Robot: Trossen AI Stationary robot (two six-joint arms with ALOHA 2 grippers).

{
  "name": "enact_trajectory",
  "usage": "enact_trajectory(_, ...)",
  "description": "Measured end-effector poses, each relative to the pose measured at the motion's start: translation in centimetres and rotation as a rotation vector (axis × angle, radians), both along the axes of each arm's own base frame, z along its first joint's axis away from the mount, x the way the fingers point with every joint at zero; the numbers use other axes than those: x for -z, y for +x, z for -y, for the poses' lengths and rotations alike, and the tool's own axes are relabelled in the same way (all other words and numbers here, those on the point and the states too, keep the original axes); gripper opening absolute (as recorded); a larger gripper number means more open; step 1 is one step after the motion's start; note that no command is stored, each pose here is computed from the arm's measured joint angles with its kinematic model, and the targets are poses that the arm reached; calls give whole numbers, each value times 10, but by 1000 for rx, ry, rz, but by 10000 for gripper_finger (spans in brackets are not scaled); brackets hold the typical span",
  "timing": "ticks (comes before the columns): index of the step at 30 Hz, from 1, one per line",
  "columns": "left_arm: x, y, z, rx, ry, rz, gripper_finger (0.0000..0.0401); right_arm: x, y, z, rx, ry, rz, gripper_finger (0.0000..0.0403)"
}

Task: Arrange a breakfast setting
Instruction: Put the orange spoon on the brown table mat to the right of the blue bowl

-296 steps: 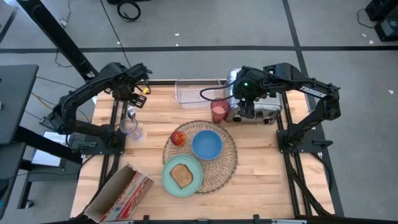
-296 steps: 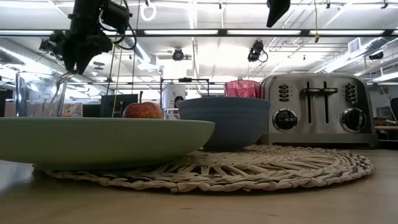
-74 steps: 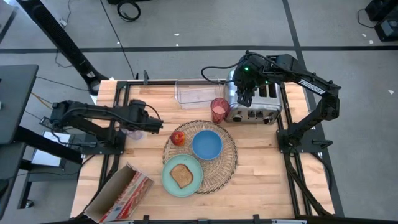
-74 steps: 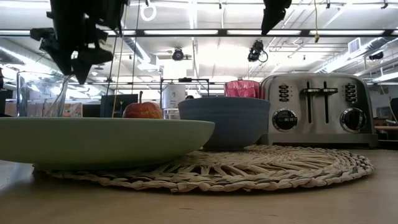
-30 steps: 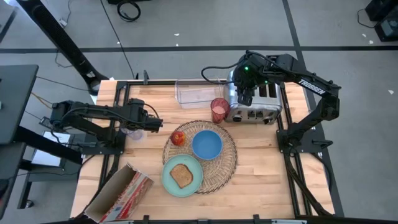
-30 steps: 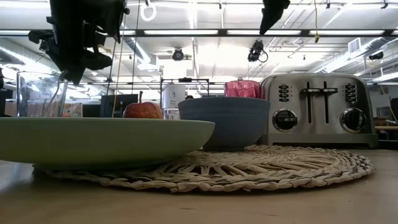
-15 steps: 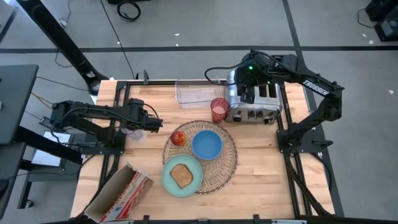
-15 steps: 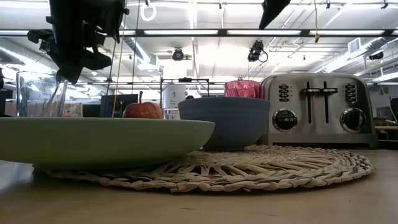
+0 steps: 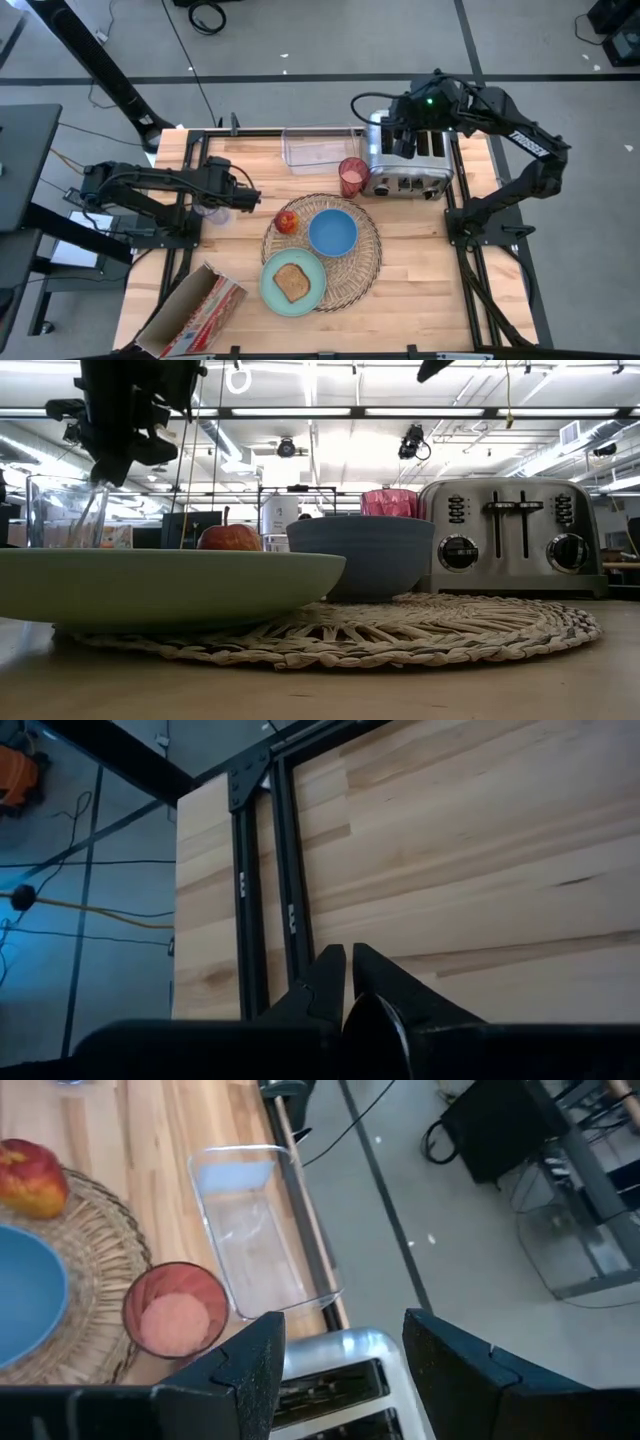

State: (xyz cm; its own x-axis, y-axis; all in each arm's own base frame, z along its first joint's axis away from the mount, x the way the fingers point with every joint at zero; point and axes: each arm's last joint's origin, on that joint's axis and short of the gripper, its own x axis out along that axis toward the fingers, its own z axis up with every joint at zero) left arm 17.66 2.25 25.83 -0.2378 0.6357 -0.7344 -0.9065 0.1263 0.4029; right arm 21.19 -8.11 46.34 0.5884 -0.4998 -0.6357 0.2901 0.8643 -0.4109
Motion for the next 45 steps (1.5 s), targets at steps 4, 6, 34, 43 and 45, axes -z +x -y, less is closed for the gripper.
enact_trajectory(4, -7, 3, 0, 21, -3, 11, 22, -2, -3, -1, 1, -22, -1, 210)
enact_trajectory(6, -11, 5, 0, 33, -4, 19, 21, -3, -4, -1, 8, -34, -5, 210)
enact_trajectory(34, -98, 17, -21, 562, -253, -61, 24, 0, -6, -3, -2, 18, -9, 210)
enact_trajectory(43, -171, 6, -25, 763, -206, 139, 24, 6, -7, -7, -13, 171, 5, 210)
enact_trajectory(45, -190, 0, -23, 806, -185, 211, 24, 10, -7, -8, -13, 205, 4, 210)
